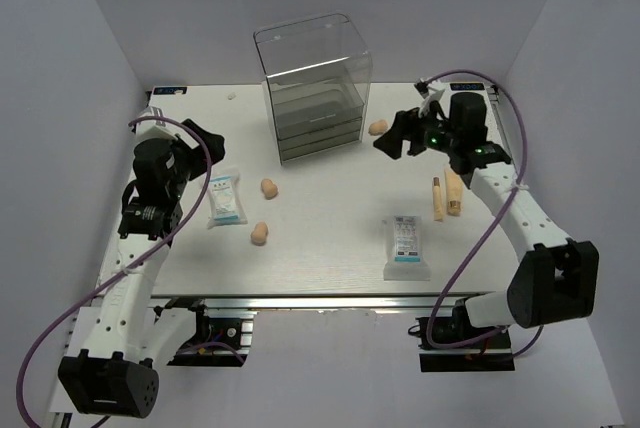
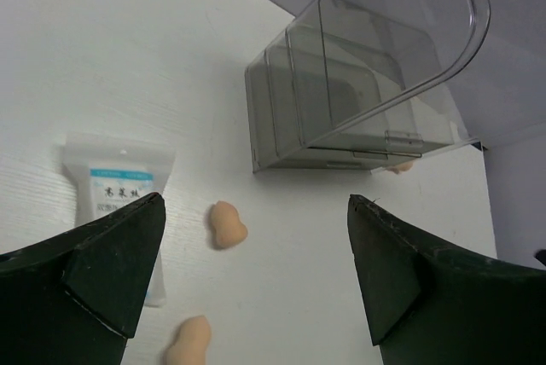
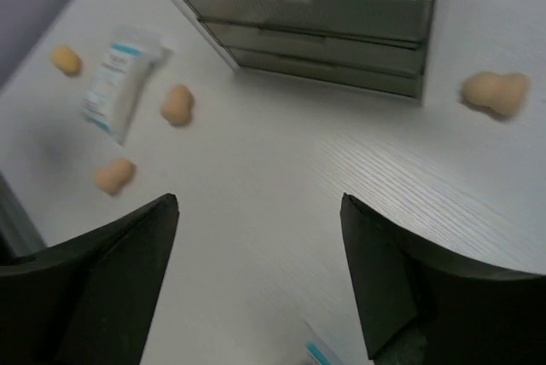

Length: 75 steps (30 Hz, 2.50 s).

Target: Organize the makeup

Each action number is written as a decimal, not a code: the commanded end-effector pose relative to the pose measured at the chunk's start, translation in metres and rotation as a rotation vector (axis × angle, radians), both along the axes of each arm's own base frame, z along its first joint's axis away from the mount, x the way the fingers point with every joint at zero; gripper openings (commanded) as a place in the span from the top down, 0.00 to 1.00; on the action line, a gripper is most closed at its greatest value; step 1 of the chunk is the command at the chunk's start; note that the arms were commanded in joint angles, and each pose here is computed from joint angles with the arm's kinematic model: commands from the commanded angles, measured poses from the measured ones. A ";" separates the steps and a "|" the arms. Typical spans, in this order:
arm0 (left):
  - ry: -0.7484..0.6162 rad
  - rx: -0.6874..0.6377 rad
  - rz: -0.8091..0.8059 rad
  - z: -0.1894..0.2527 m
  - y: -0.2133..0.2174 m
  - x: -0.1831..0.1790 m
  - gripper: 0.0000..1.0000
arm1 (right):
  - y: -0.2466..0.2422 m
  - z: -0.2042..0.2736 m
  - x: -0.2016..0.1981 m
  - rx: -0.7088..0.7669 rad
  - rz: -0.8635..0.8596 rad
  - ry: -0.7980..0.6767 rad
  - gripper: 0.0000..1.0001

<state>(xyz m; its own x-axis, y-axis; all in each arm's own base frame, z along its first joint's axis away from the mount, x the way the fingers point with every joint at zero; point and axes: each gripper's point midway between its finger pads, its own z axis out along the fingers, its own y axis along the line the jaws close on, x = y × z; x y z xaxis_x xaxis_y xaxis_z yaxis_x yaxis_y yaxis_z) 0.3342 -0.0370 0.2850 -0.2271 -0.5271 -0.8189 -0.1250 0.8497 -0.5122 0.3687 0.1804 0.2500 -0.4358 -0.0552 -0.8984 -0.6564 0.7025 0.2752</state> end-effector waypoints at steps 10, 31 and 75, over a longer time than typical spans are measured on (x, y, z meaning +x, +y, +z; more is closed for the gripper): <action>-0.158 -0.262 -0.048 0.007 -0.023 -0.009 0.04 | 0.149 -0.002 0.038 0.491 0.019 0.314 0.45; -0.141 -0.422 -0.112 0.009 -0.051 0.030 0.04 | 0.154 -0.031 0.111 0.680 -0.285 0.417 0.48; -0.177 -0.382 -0.222 0.023 -0.123 0.055 0.30 | 0.154 -0.043 0.151 0.744 -0.405 0.454 1.00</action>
